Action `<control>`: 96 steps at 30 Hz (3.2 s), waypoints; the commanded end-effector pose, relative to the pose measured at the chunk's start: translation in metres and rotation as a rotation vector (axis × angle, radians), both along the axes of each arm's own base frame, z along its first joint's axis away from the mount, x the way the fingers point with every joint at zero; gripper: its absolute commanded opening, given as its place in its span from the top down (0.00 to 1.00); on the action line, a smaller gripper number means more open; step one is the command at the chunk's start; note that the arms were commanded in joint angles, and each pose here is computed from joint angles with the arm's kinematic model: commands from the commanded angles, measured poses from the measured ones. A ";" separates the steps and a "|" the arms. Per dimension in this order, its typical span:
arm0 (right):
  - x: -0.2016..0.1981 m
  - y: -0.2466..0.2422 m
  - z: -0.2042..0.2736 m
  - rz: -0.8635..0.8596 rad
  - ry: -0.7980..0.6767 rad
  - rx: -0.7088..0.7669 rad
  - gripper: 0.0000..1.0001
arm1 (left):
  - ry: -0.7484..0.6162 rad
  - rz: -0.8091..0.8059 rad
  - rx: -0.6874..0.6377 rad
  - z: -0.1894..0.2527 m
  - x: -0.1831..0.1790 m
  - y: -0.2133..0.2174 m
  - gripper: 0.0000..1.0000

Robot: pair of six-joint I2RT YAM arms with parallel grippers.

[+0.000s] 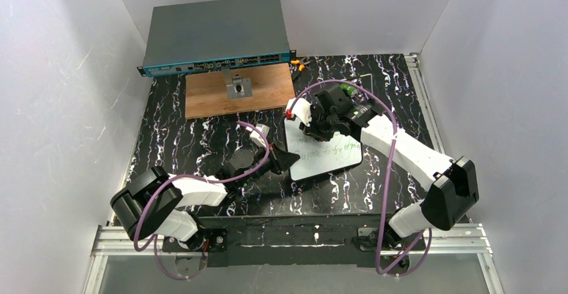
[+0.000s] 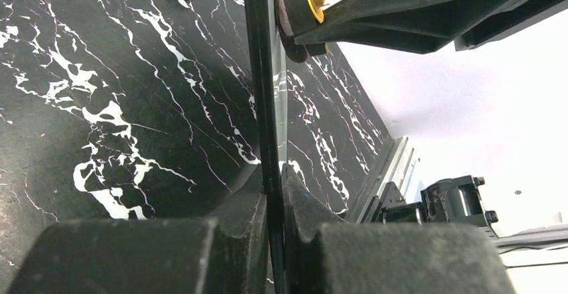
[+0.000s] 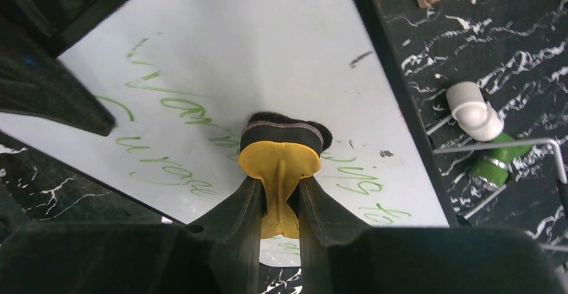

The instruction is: Erase the whiteboard

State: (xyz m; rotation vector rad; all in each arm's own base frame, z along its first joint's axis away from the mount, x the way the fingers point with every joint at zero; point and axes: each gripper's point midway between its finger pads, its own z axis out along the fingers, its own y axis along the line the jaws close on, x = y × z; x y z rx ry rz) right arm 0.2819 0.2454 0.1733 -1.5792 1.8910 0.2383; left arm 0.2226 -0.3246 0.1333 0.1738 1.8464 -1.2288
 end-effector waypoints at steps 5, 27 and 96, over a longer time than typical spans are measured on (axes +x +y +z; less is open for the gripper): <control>0.041 -0.017 0.012 -0.202 -0.177 -0.025 0.99 | -0.082 -0.127 0.034 0.005 -0.020 -0.010 1.00; 0.034 -0.007 0.022 -0.181 -0.150 0.034 0.99 | -0.078 -0.132 0.033 0.005 -0.021 -0.011 1.00; 0.005 -0.013 0.019 -0.144 0.187 0.286 0.99 | -0.095 -0.164 0.034 0.008 -0.025 -0.014 1.00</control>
